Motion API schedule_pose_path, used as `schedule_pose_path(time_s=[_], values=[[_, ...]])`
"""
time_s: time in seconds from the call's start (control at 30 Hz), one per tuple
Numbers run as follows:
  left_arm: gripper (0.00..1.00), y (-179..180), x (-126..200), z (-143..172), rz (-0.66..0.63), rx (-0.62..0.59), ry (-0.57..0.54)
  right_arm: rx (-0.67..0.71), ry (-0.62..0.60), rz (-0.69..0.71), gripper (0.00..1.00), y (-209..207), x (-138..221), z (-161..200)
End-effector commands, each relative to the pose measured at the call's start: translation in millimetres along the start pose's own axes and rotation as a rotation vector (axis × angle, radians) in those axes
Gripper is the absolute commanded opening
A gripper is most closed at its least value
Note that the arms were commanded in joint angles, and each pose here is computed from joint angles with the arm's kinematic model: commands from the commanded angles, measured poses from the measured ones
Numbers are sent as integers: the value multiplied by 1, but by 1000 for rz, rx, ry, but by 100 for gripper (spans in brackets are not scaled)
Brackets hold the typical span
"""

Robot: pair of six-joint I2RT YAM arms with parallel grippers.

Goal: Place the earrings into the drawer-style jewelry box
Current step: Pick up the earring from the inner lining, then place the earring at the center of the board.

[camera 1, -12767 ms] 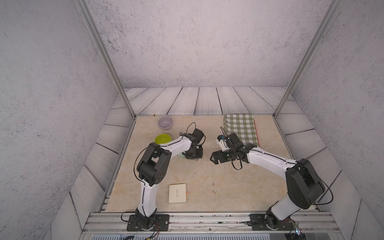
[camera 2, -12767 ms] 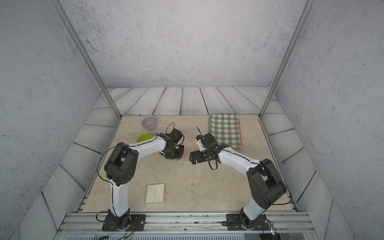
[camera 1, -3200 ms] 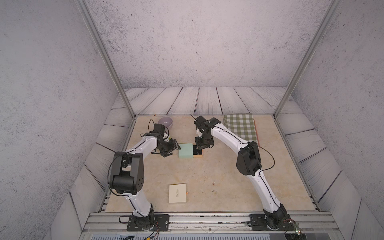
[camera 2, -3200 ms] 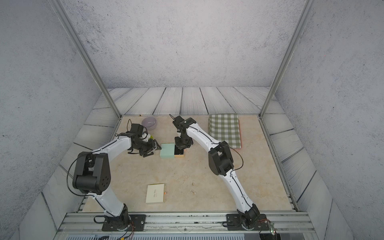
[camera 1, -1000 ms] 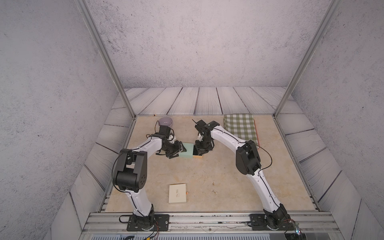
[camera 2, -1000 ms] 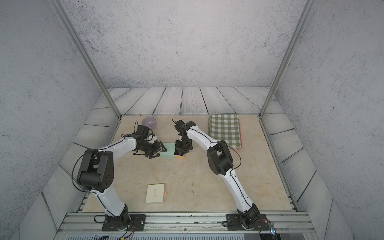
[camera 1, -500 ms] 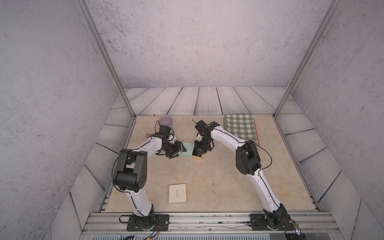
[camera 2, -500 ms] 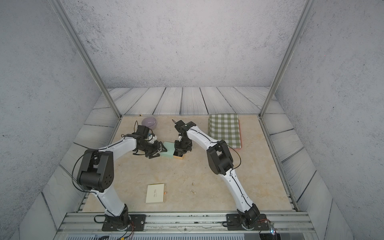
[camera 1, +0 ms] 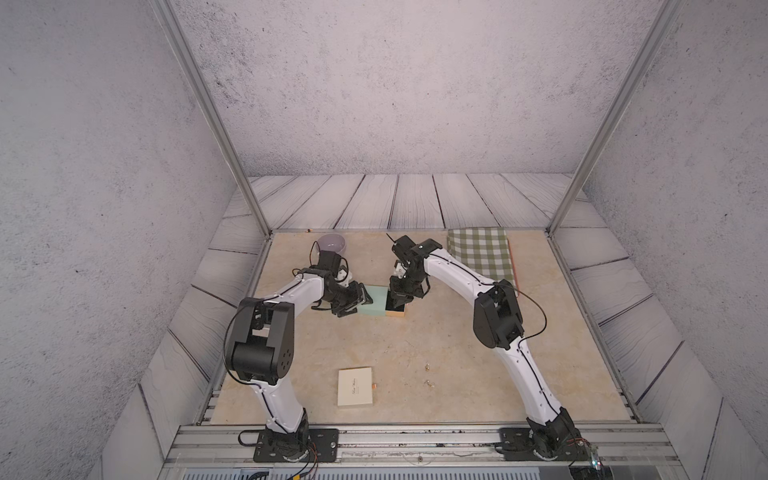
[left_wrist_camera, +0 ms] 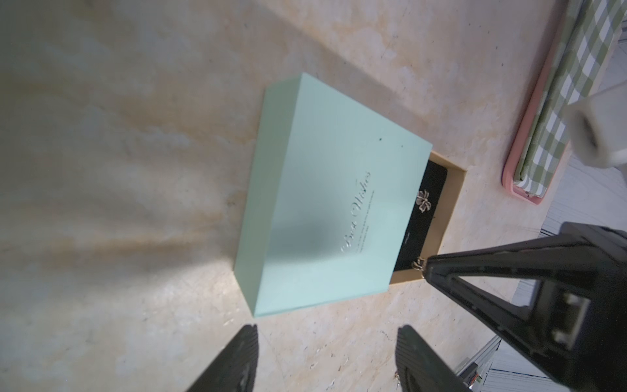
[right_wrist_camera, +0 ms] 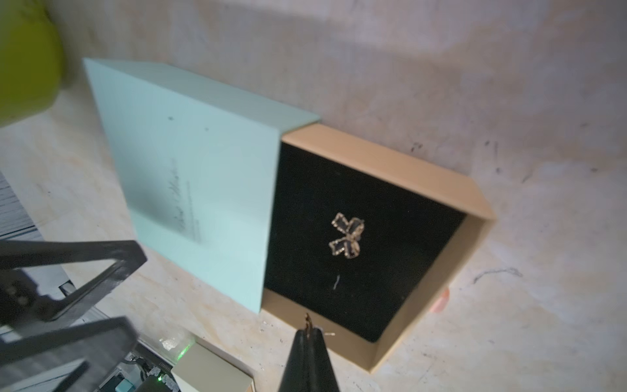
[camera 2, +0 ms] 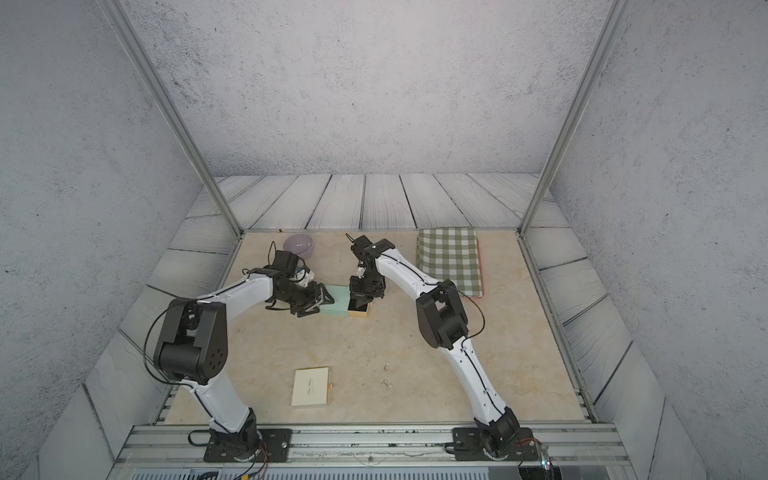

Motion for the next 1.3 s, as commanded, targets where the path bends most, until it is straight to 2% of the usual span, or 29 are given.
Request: schedule_pose_path(time_s=[0.0, 0.13, 0.27, 0.4, 0.47, 0.83, 1.2, 1.27], values=[[68, -2, 6, 7, -10, -19, -2, 60, -74, -20, 2, 16, 47, 5], [68, -3, 9, 6, -8, -25, -13, 127, -118, 42, 2, 9, 67, 17], [67, -5, 12, 7, -2, -25, -20, 187, -165, 246, 2, -29, 80, 39], [67, -7, 15, 9, -1, -32, -28, 203, -175, 480, 1, -79, 81, 62], [67, -9, 16, 11, -3, -40, -31, 209, -171, 550, 0, -96, 75, 71], [67, -16, 16, 21, -24, -78, -31, 271, -142, 651, 0, -128, 22, 89], [67, -20, 14, 24, -27, -94, -27, 328, -169, 802, 0, -137, 0, 105], [67, -20, 13, 25, -28, -96, -23, 341, -183, 803, 4, -132, -1, 109]])
Point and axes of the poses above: each gripper's point midway between its finger pads, its own x axis back along the fingers, its own y axis along the line the jaws close on, z = x × y, the point moved 3 cm from there along x, back along the fingers, and after that the axes turned 1 degree about x, right-handed, at the moved point
